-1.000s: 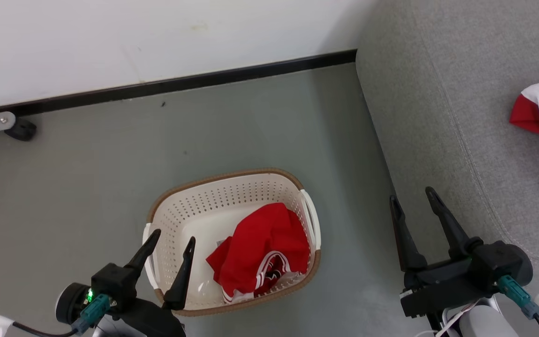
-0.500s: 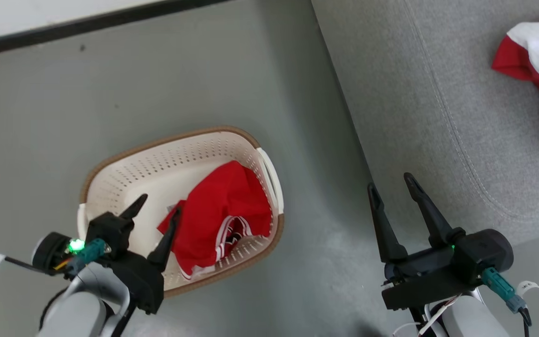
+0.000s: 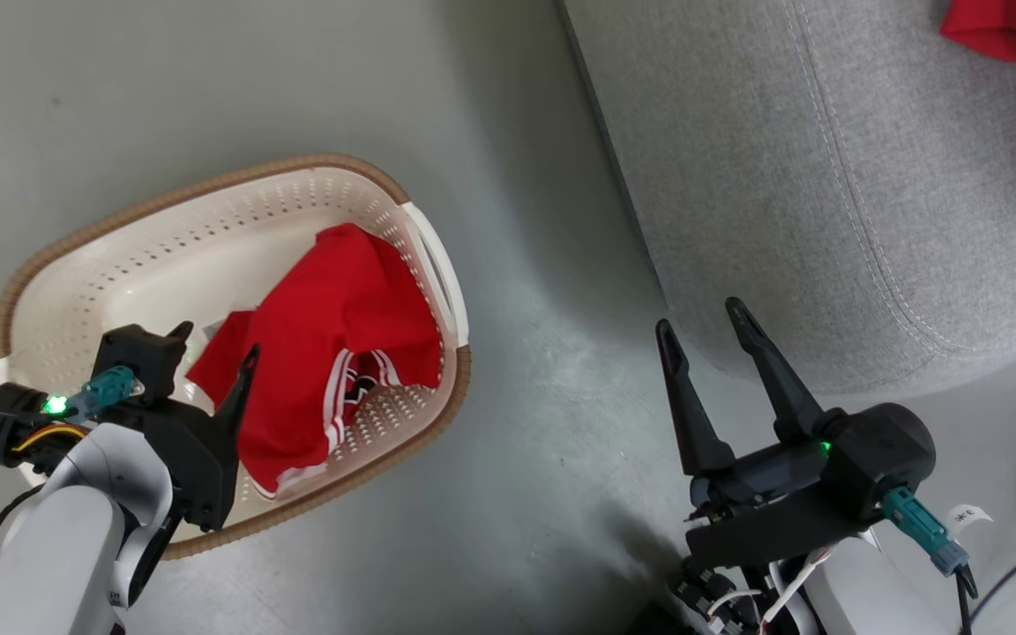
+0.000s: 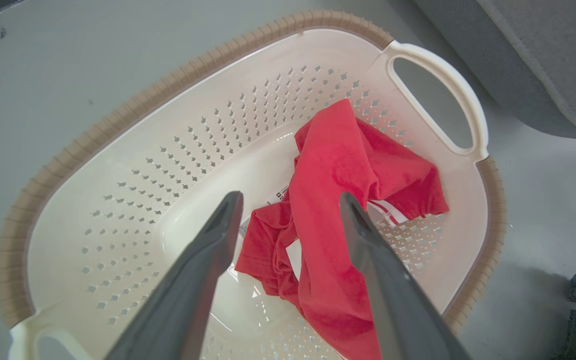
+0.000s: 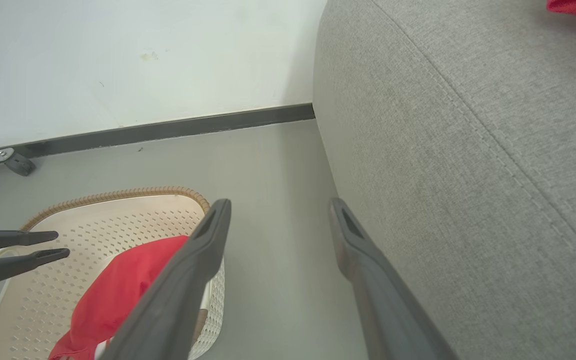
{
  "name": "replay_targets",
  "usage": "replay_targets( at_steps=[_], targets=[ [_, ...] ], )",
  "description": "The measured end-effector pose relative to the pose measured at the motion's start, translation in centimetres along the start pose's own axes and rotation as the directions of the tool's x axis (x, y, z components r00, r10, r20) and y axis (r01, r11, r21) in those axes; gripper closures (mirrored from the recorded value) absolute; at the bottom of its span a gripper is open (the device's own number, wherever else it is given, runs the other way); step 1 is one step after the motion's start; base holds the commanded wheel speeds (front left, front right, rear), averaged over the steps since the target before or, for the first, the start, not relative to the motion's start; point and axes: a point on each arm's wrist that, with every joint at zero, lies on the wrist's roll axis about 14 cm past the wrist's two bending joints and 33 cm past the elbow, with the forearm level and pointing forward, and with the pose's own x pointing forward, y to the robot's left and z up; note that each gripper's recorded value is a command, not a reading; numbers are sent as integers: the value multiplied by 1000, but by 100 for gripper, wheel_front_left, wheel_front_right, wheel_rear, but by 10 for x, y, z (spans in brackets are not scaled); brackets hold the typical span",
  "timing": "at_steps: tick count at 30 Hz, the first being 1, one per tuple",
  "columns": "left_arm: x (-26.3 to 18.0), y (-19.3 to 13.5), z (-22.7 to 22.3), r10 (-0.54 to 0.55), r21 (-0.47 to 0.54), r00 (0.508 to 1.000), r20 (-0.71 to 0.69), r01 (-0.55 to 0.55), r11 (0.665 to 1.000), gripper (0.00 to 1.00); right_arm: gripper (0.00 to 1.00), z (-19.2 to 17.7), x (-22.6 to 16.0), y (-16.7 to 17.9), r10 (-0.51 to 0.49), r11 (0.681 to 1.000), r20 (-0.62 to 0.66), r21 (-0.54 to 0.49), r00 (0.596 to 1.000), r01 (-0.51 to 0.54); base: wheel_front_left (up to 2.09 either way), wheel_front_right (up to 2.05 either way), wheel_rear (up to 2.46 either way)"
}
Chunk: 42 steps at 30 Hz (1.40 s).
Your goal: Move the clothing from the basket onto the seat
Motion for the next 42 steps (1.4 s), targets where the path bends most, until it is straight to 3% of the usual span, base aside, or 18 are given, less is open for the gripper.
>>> replay_targets(
  at_steps=[14, 31, 32, 33, 34, 35, 42],
  targets=[
    [44, 9, -49, -38, -90, 986, -161, 24, 996, 0, 0, -32, -3, -10, -68, 997, -102, 27, 992, 71, 0, 0, 0],
    [65, -14, -61, -129, -160, 972, -195, 98, 982, 0, 0, -42, -3, -22, -115, 993, -135, 20, 984, 119, 0, 0, 0],
    [65, -15, -62, -133, -165, 972, -196, 101, 981, 42, 0, -42, -3, -23, -116, 993, -136, 21, 984, 120, 0, 0, 0],
    [65, -17, -62, -139, -169, 971, -195, 106, 980, 57, 0, -42, -3, -23, -116, 993, -136, 21, 984, 120, 0, 0, 0],
    [65, -19, -62, -148, -175, 970, -193, 114, 978, 90, 0, -42, -2, -23, -117, 992, -135, 22, 984, 121, 0, 0, 0],
    [65, -21, -62, -152, -177, 969, -193, 118, 977, 100, 0, -42, -2, -24, -118, 992, -133, 21, 984, 122, 0, 0, 0],
    [61, -42, -54, -188, -191, 970, -157, 158, 969, 100, 0, -37, 2, -35, -150, 988, -115, 5, 982, 151, 0, 0, 0]
  ],
)
